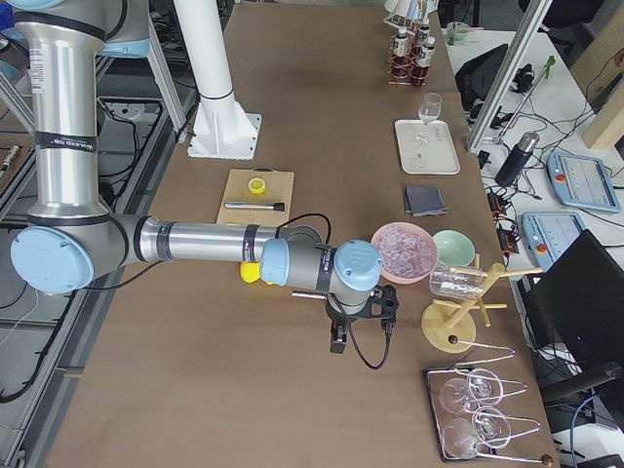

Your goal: Take tea from basket to plate

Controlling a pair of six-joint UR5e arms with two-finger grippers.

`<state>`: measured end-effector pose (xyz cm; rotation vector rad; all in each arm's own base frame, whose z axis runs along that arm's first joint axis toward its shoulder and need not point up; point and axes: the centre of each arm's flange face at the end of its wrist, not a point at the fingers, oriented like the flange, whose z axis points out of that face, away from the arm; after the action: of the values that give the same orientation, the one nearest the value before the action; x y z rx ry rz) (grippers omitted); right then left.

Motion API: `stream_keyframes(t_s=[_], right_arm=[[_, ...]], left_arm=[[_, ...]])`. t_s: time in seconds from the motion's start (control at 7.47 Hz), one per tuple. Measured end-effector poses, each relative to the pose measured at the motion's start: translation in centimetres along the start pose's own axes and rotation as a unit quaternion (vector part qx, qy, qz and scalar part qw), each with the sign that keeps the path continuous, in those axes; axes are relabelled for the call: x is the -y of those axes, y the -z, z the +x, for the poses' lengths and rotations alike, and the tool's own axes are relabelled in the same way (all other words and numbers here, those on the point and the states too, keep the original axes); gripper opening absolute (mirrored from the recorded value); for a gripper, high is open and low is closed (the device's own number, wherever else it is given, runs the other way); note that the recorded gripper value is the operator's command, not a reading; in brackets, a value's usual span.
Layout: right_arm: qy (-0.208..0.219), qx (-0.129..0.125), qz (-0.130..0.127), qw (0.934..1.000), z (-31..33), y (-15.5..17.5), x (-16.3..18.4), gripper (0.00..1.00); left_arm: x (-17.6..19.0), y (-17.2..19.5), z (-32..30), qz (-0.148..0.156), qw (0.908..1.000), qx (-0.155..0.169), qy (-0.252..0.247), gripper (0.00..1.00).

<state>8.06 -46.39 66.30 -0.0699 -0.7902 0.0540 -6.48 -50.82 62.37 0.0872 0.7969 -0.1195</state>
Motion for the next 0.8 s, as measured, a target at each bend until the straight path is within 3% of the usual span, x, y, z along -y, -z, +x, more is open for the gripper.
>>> stream_keyframes(t_s=[0.8], right_arm=[[-0.001,0.0,-0.001,1.0,0.08,-0.09,-0.05,0.99]], left_arm=[[0.13,-0.18,0.17,-0.003,1.0,0.0,0.0,0.98]])
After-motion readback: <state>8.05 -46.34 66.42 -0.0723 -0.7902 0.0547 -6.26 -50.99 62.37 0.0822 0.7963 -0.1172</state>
